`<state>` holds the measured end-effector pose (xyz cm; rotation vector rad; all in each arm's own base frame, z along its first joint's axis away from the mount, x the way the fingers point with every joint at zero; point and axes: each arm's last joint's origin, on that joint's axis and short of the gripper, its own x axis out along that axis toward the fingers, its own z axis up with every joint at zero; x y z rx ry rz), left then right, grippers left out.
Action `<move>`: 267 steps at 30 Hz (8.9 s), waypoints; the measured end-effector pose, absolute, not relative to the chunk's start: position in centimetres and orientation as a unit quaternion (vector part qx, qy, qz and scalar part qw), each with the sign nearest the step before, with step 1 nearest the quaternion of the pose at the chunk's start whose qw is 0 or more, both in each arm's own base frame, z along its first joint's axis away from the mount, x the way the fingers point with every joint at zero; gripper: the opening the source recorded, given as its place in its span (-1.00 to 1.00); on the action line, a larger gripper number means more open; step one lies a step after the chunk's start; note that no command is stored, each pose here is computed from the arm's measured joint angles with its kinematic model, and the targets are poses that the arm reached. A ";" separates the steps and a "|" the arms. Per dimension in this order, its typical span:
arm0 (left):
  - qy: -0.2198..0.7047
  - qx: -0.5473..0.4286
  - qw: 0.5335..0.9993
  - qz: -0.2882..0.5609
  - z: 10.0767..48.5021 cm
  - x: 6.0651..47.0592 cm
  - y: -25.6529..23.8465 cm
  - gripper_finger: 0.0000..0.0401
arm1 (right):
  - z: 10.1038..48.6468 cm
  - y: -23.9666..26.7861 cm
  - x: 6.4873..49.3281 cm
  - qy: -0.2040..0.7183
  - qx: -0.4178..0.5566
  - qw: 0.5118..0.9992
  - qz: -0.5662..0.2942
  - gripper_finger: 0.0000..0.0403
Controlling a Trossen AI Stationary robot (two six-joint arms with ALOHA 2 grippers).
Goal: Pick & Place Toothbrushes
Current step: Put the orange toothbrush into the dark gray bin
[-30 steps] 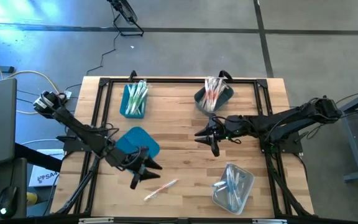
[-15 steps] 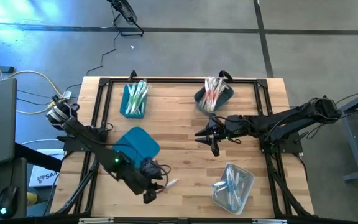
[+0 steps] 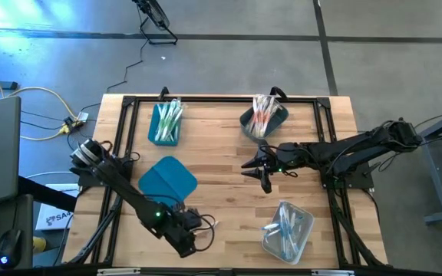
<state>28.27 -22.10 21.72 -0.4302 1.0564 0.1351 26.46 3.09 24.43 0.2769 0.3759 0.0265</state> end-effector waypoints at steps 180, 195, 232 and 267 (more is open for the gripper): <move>0.144 -0.003 0.990 -0.012 28.1 31.7 11.9 -0.97 | 26.4 -4.3 27.4 0.028 0.096 0.971 -0.217 0.10; 0.144 -0.010 0.990 -0.010 28.1 31.6 11.9 -0.97 | 26.7 -5.9 28.1 -0.025 0.076 0.980 -0.182 -0.22; 0.153 -0.009 0.988 0.014 28.0 31.6 12.0 -0.96 | 26.6 -5.9 28.1 -0.020 0.064 0.981 -0.184 -0.88; 0.148 0.013 0.988 0.041 28.1 31.6 12.2 -0.32 | 26.9 -6.2 27.3 -0.004 0.072 0.969 -0.237 -0.88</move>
